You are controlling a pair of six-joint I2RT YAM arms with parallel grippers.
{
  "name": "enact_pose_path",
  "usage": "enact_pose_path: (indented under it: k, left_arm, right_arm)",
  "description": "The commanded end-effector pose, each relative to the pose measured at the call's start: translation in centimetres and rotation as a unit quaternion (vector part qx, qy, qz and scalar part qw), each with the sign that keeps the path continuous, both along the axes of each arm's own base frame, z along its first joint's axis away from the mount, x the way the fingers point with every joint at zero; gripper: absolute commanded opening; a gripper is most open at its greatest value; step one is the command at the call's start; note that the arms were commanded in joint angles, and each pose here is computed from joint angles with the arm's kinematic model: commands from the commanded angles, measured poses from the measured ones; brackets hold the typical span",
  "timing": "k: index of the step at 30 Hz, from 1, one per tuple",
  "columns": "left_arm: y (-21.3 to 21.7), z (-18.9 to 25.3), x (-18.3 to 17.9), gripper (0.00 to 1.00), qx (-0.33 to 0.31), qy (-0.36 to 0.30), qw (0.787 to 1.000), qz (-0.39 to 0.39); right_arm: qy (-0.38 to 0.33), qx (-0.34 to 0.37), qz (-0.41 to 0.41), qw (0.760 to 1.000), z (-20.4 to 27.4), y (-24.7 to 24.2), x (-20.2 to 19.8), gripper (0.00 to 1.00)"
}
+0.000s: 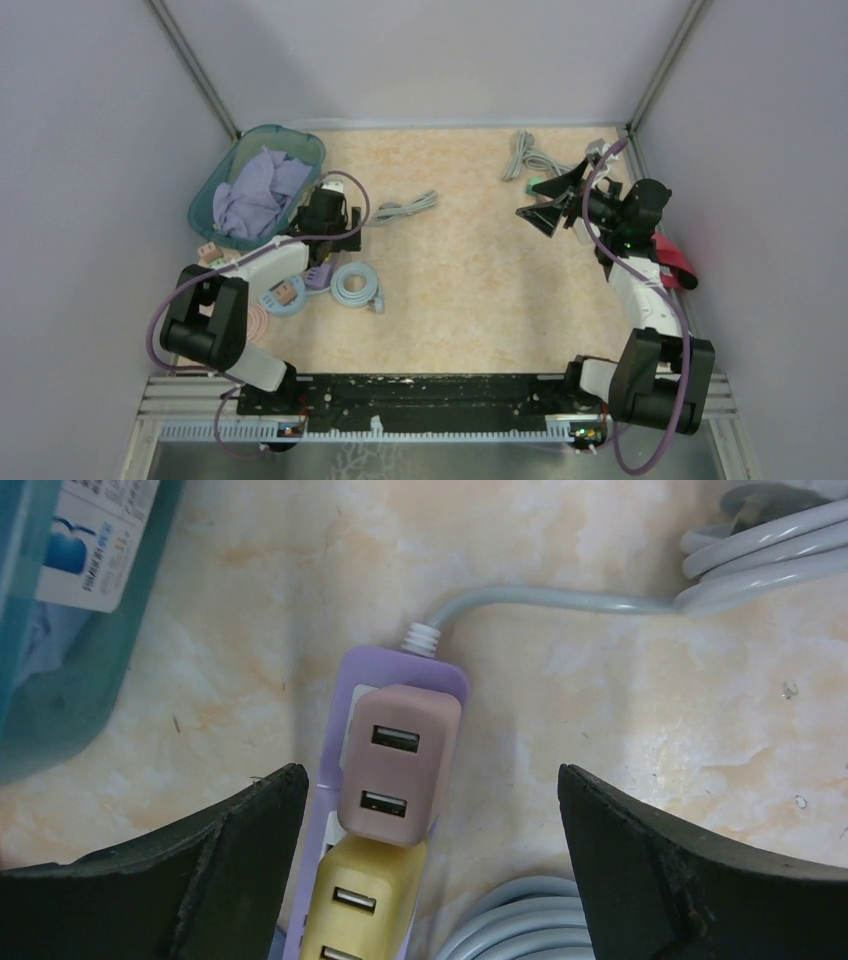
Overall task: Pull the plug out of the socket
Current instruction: Move the socket to the center of the board.
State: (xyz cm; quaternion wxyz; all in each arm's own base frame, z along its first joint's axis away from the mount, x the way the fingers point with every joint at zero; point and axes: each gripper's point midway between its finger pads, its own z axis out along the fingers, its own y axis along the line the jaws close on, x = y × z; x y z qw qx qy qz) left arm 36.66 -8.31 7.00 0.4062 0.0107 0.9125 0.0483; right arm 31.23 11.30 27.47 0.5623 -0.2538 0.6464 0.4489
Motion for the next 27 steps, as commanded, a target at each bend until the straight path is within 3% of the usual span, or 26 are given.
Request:
enact_pose_path:
  k: [1,14,20,24,27]
  left_arm:
    - [-0.1,-1.1,0.2,1.0,-0.029,0.017,0.999,0.025]
    - [1.1,-4.0,-0.6,0.89,-0.056,0.05,0.995,0.058]
    - [1.0,-5.3,-1.1,0.65,-0.063,0.073,0.994,0.054]
    - [1.1,-5.3,-1.2,0.57,-0.06,0.075,0.994,0.05]
    - [0.7,-4.8,-0.8,0.33,-0.064,0.071,0.995,0.036]
  right_arm:
    - [-0.03,-0.01,0.008,0.999,0.6,0.1,-0.1,0.99]
    - [-0.029,-0.013,0.011,0.999,0.4,0.2,0.0,0.99]
    - [-0.029,-0.013,0.01,0.999,0.4,0.2,-0.1,0.99]
    - [-0.029,-0.013,0.011,0.999,0.4,0.2,-0.1,0.99]
    - [-0.029,-0.013,0.011,0.999,0.4,0.2,-0.1,0.99]
